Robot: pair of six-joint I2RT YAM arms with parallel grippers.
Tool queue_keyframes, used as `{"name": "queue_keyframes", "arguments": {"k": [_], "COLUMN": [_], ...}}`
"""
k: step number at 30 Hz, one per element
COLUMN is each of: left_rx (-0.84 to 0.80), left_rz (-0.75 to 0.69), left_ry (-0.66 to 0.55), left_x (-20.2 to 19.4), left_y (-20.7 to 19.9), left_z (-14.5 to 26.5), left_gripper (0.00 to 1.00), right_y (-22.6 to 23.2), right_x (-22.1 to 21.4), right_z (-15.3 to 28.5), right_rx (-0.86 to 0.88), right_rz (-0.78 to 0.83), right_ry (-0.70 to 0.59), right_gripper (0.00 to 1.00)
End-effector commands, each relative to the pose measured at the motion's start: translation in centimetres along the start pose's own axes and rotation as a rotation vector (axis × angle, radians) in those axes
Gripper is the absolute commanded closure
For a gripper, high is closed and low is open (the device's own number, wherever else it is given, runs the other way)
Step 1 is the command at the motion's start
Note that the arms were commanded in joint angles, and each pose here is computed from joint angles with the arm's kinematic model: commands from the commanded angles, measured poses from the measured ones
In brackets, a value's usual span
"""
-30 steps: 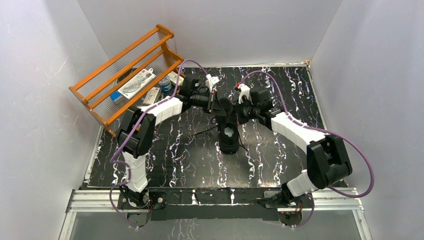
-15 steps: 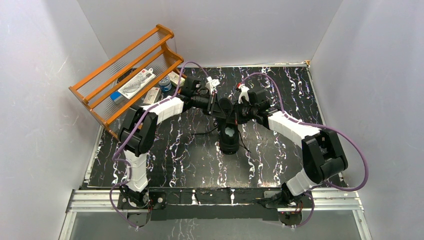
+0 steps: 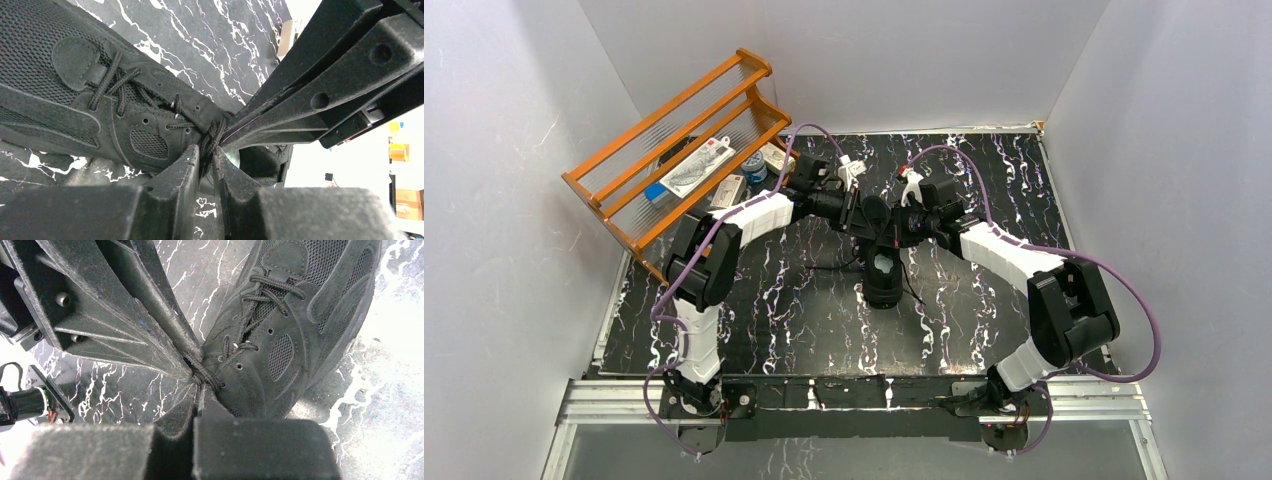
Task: Tie the shoes
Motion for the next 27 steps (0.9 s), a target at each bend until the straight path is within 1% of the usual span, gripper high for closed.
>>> {"name": "queue_keyframes", "arguments": {"k": [1, 12, 17, 19, 21, 26, 27], "left_rx": [-0.031, -0.034, 0.002, 0.02, 0.053, 0.179, 0.203], "left_rz": [-0.058, -0.078, -0.113, -0.131, -0.156, -0.238, -0.261], "left_ry": [-0.012, 0.02, 0.031, 0.031, 0.025, -0.02, -0.035], "left_x": [1.5, 0.9, 1.0, 1.2, 1.5, 2.7, 3.1], "left_y": [-1.2, -1.2, -1.2, -1.2, -1.2, -1.3, -1.5], "left_z": [0.0, -0.4, -0.4, -0.4, -0.5, -0.2, -0.2], "left_gripper": [0.84, 0.83, 0.89, 0.93, 1.0, 1.0, 1.0], "right_y": [1.6, 1.5, 1.8, 1.9, 2.0, 2.2, 2.3], "right_x": [2.8, 3.0, 3.5, 3.5, 3.5, 3.0, 3.1], "right_z": [0.5, 0.6, 0.6, 0.6, 0.6, 1.6, 2.3], "right_rx": [0.041, 0.035, 0.057, 0.063, 0.071, 0.07, 0.06], "right_rz": [0.044, 0.027, 0.032, 0.03, 0.032, 0.042, 0.051], "right_ry": [-0.109, -0.118, -0.14, -0.135, -0.132, -0.101, -0.103], "right_gripper": [1.0, 1.0, 1.0, 1.0, 1.0, 1.0, 0.94]}}
Point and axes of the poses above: each gripper's point midway between its finger pads, its own z axis back along the fingers, its own y axis along the line the jaws close on, x = y × z, the point moved 7 cm from there along z, back along the fingers, and after that the axes turned 11 degrees about -z, right-handed, at the moved point
